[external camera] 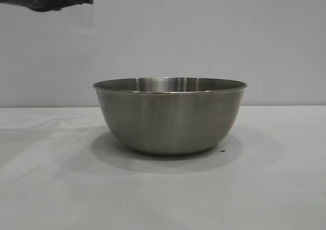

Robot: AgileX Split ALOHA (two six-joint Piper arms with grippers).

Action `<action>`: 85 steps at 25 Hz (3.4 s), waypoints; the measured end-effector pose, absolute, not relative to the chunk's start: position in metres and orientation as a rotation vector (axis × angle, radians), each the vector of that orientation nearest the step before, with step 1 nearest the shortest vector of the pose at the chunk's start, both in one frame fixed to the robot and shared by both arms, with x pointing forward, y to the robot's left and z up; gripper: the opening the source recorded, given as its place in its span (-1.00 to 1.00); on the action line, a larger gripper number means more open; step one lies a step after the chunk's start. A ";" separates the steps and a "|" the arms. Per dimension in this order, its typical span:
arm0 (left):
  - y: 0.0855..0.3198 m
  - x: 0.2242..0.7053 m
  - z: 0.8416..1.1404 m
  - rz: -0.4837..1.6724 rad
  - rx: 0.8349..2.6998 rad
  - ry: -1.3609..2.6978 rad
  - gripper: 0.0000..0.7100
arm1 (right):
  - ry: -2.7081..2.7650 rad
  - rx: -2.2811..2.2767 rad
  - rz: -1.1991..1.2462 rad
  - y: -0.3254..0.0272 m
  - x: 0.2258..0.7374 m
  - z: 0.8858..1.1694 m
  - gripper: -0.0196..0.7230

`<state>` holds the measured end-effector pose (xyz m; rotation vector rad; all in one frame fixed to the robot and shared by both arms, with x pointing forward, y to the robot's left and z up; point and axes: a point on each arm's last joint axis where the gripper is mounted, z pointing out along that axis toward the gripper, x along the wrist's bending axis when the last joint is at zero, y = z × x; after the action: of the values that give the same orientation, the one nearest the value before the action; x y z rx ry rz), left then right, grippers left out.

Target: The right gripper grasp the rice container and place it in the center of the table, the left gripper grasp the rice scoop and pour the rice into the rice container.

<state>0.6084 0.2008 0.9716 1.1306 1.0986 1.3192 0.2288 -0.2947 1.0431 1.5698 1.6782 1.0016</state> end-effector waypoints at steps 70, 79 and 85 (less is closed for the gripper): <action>0.245 0.451 0.845 0.904 1.720 1.439 -0.08 | 1.678 1.570 1.002 -0.295 0.229 1.043 0.57; 0.245 0.446 0.895 0.966 1.549 1.304 -0.08 | 1.679 1.570 1.003 -0.295 0.229 1.043 0.57; 0.241 0.440 0.917 0.911 1.563 1.266 -0.08 | 1.679 1.570 1.003 -0.295 0.229 1.043 0.57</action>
<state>0.4402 0.2413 0.9169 1.5627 1.2663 0.9107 0.2288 -0.2946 1.0431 1.5700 1.6785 1.0026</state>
